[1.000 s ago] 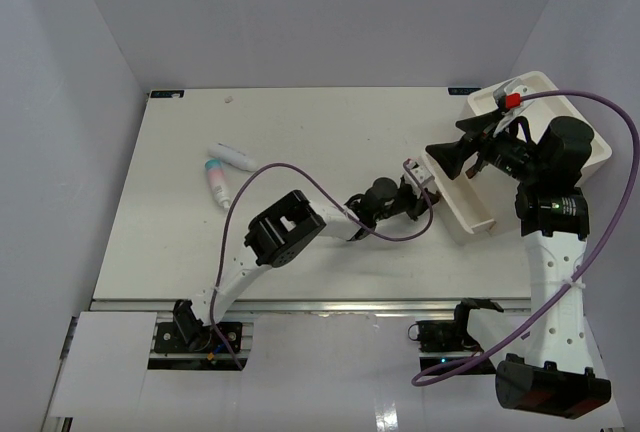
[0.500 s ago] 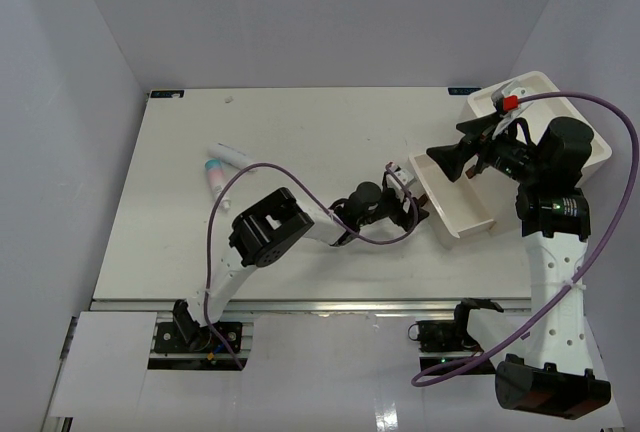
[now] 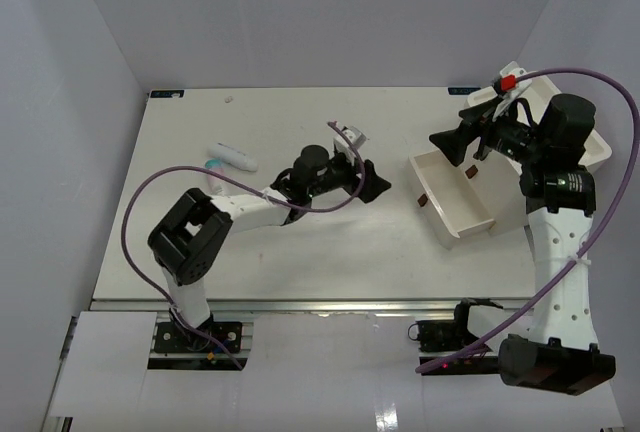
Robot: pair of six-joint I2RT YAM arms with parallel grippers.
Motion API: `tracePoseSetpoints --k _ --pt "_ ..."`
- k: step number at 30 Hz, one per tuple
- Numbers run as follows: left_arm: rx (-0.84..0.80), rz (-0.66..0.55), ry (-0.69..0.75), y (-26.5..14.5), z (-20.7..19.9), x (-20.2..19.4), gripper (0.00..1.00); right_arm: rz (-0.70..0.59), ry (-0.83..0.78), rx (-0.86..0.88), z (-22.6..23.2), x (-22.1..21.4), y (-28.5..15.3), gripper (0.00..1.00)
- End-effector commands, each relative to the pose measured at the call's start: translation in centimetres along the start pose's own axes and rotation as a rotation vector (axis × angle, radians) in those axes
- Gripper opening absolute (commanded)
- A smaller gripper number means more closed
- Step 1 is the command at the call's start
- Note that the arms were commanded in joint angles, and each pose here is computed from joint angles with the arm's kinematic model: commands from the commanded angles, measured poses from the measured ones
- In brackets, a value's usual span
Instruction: Organize the makeup
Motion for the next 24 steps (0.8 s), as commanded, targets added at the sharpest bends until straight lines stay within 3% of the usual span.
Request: tracePoseSetpoints --k 1,6,9,14,16,20,24 --pt "0.035 0.089 -0.209 -8.1 1.5 2.0 0.98 0.088 0.022 0.035 -1.6 -0.8 3.0 0.96" --pt "0.117 0.016 -0.160 -15.8 1.5 5.5 0.98 0.236 -0.033 0.116 0.6 -3.0 9.3 0.96" --pt "0.248 -0.019 -0.069 -20.3 1.3 7.3 0.98 0.344 -0.070 0.245 4.0 -6.0 14.8 0.95" --pt "0.477 -0.225 0.110 -27.1 0.6 10.8 0.98 0.497 -0.112 0.412 8.5 -10.1 22.6 0.93" --pt "0.550 -0.326 0.162 -29.9 0.5 11.0 0.98 0.492 -0.122 0.472 10.6 -10.7 26.5 0.91" --pt "0.670 -0.449 0.196 -33.3 1.2 10.5 0.98 0.483 -0.109 0.434 14.4 -12.6 32.6 0.90" --pt "0.722 -0.508 0.210 -34.6 1.3 10.9 0.98 0.363 -0.078 0.379 17.1 -11.9 38.0 0.90"
Point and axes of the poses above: each gripper's point midway between its finger pads, its own y axis out along the fingers, its own z axis along the line the jaws close on, x = y × z, the point moved 3 cm from there along -y, back along the fingers, and after that the axes turned 9 degrees about -y, right-handed, at the moved point
